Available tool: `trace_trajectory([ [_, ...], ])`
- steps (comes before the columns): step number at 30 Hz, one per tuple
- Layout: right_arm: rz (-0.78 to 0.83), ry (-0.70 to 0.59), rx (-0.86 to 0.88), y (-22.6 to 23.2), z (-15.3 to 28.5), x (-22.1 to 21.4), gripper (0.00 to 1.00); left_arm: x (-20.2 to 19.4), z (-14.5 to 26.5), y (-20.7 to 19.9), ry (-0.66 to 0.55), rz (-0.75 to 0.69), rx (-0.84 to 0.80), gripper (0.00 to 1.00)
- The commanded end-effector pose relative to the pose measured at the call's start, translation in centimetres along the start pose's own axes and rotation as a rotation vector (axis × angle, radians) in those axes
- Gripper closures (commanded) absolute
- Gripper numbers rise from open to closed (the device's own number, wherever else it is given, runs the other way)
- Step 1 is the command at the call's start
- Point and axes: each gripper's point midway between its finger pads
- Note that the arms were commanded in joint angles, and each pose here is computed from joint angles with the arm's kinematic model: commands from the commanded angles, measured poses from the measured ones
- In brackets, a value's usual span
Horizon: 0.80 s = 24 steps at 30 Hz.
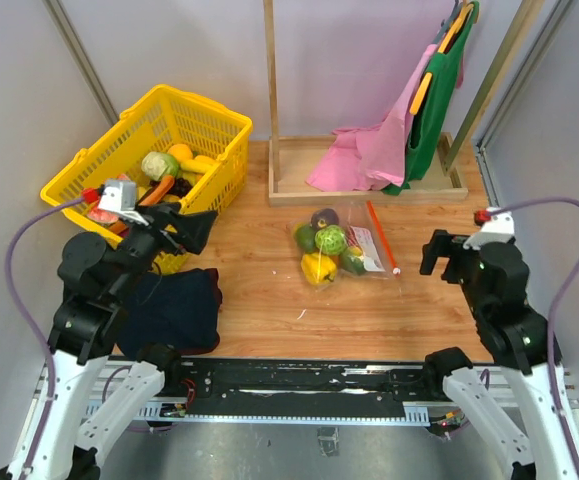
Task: Place the food in the zip-top bag and seal the zipper
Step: Reset both arms
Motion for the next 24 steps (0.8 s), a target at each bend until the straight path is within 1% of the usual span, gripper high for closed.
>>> trace_trajectory([
  [1, 0.031, -0.200, -0.133, -3.6, 3.3, 3.2, 0.02, 2.6, 2.6, 2.3, -0.115, 0.031, 0.184, 0.01],
  [4, 0.039, -0.284, -0.152, -4.2, 4.2, 3.2, 0.02, 2.9, 3.5, 3.7, -0.169, -0.010, 0.241, 0.01],
  [7, 0.040, -0.314, -0.173, -4.4, 3.8, 1.9, 0.02, 3.0, 3.7, 5.3, -0.228, -0.019, 0.293, 0.01],
  [11, 0.040, -0.336, -0.180, -4.3, 3.1, 0.7, 0.02, 3.6, 4.0, 5.9, -0.369, -0.028, 0.261, 0.01],
  [14, 0.050, -0.374, -0.161, -4.0, 3.3, 1.0, 0.02, 3.7, 4.3, 6.7, -0.444, -0.065, 0.261, 0.01],
  [17, 0.052, -0.379, -0.168, -4.1, 3.4, 0.9, 0.02, 3.2, 4.1, 7.4, -0.450, -0.102, 0.274, 0.01],
  [24, 0.059, -0.387, -0.167, -4.1, 3.5, 1.0, 0.02, 1.6, 3.3, 8.3, -0.427, -0.124, 0.270, 0.01],
])
Point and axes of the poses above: each gripper's point midway between its finger pads, its own z axis back along the fingers, its own y axis along the line the jaws close on, x = y × z, and after that the axes turned 10 degrees about z, right-handed
